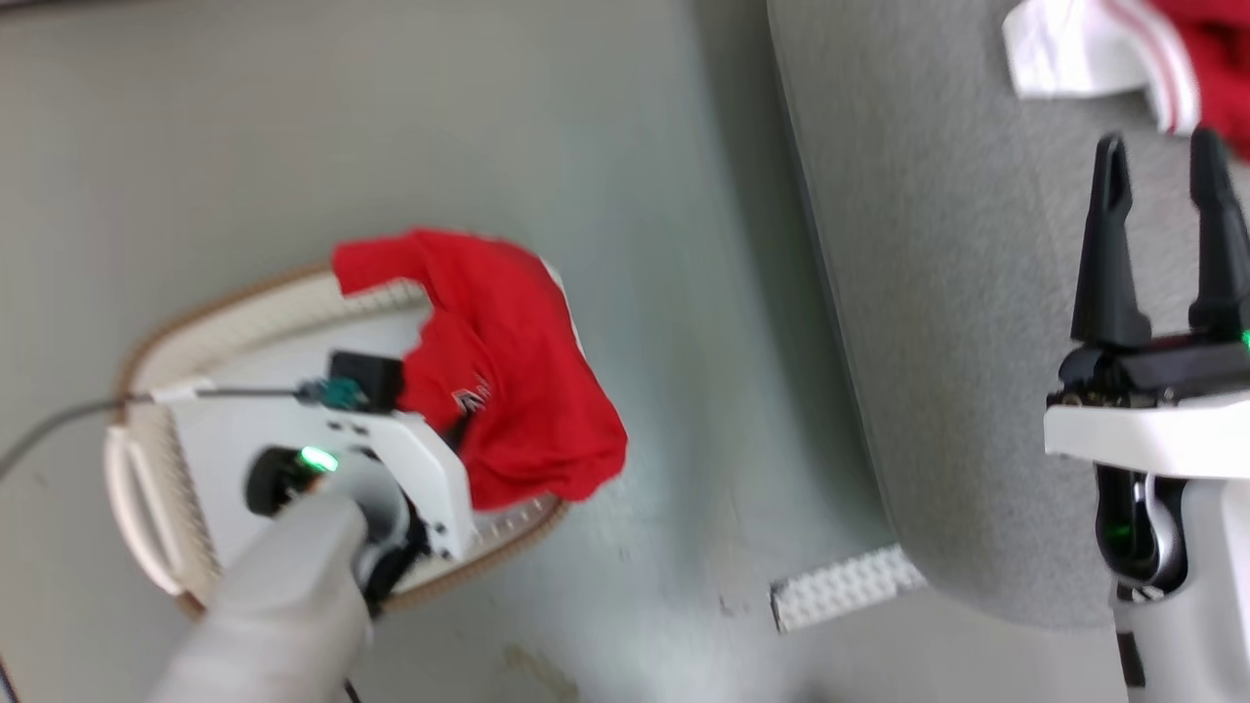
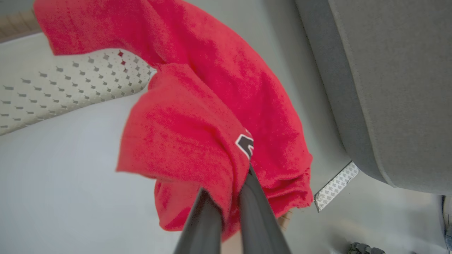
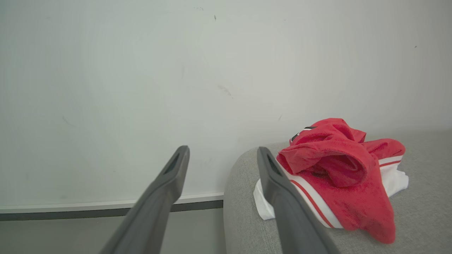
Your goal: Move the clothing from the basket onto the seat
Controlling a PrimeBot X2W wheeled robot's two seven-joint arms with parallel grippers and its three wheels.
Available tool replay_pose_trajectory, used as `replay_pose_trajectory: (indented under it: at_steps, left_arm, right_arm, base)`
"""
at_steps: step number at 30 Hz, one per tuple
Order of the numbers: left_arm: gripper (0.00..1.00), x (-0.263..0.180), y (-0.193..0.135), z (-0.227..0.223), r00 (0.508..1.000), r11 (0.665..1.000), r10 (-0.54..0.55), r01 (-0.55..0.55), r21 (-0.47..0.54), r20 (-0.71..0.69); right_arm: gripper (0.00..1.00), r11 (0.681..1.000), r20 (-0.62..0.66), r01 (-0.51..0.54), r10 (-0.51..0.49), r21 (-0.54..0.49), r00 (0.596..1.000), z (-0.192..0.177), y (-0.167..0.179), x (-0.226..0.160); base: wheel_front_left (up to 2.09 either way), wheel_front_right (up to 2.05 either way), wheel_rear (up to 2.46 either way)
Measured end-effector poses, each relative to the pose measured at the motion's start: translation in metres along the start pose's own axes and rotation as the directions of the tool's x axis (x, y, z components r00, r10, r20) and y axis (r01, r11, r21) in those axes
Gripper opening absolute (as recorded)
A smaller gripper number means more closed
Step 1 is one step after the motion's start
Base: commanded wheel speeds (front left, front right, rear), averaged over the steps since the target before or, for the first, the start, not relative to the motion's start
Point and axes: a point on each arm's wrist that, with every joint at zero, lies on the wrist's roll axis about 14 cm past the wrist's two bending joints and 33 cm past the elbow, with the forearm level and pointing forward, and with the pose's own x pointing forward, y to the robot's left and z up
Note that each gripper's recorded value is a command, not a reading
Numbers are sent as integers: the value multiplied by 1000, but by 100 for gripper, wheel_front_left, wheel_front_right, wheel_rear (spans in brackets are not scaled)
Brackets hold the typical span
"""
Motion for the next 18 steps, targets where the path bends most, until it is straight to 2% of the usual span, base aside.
replay_pose_trajectory:
  at_steps: [8,18]
  left_arm:
    - [0,-59,-51,50,978,998,-50,41,46,205]
    - [0,-140,-105,121,885,981,-118,32,193,451]
  right_arm:
    - [100,1000,82,12,-12,1,997,50,0,-31]
    - [100,999,182,-31,23,42,983,98,8,-69]
  base:
    - [0,0,0]
    - [0,0,0]
